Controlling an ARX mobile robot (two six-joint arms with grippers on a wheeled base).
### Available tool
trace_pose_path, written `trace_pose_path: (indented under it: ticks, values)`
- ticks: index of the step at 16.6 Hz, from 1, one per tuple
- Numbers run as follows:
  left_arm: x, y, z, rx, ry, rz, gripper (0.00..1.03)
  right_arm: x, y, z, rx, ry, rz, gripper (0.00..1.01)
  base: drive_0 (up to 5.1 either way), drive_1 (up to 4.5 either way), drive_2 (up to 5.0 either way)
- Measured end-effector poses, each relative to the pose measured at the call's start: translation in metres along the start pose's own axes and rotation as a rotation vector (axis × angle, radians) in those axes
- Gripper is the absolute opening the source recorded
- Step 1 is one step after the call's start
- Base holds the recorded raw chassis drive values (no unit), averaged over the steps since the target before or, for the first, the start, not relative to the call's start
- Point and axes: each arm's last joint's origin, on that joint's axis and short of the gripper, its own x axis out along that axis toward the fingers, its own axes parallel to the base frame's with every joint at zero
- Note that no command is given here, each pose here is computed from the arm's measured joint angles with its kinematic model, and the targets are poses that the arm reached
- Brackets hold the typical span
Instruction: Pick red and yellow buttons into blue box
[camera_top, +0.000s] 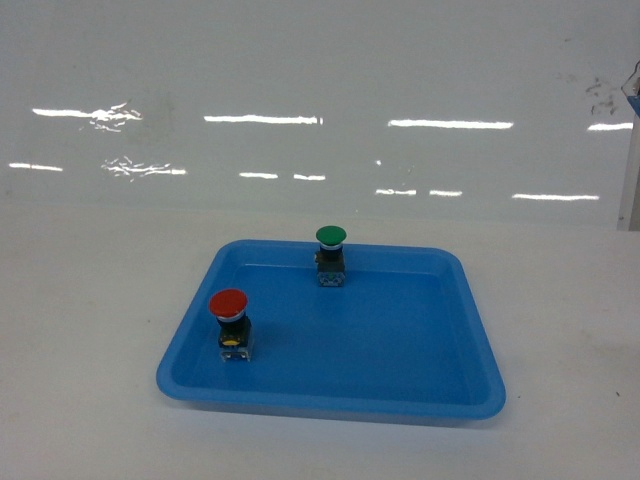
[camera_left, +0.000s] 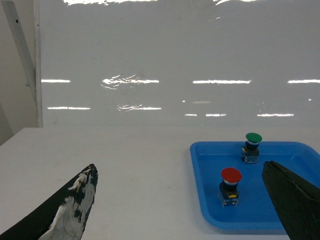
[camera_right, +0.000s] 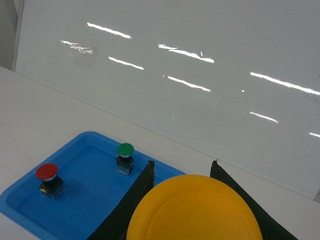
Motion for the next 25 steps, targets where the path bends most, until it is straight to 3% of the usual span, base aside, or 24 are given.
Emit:
trace_pose_path:
  ticks: [6,7,11,14,17,19,25]
  values:
    - [0.001,-0.001,0.002,-0.002,-0.017,-0.007,0.98,0.002,0.000,-0.003,0.003,0.020,-0.004,0.30,0.0,0.00,0.0]
    - [0.006,-0.003,0.008,-0.002,-0.067,-0.026,0.98,0.002,0.000,-0.003,0.003,0.020,-0.004,0.30,0.0,0.00,0.0]
    - [0.046,-0.010,-0.007,-0.029,0.065,-0.126,0.98,0.002,0.000,-0.003,0.003,0.020,-0.004,0.30,0.0,0.00,0.0]
    - [0.079,-0.019,-0.010,-0.051,0.152,-0.231,0.98,0.002,0.000,-0.003,0.003,0.020,-0.003,0.30,0.0,0.00,0.0]
    - [0.101,-0.030,-0.019,-0.050,0.245,-0.289,0.98,0.002,0.000,-0.003,0.003,0.020,-0.003,0.30,0.0,0.00,0.0]
    - [0.103,-0.031,-0.022,-0.019,0.257,-0.270,0.98,0.002,0.000,-0.003,0.003,0.020,-0.003,0.30,0.0,0.00,0.0]
    - [0.103,-0.031,-0.021,-0.011,0.248,-0.267,0.98,0.002,0.000,-0.003,0.003,0.020,-0.005,0.30,0.0,0.00,0.0]
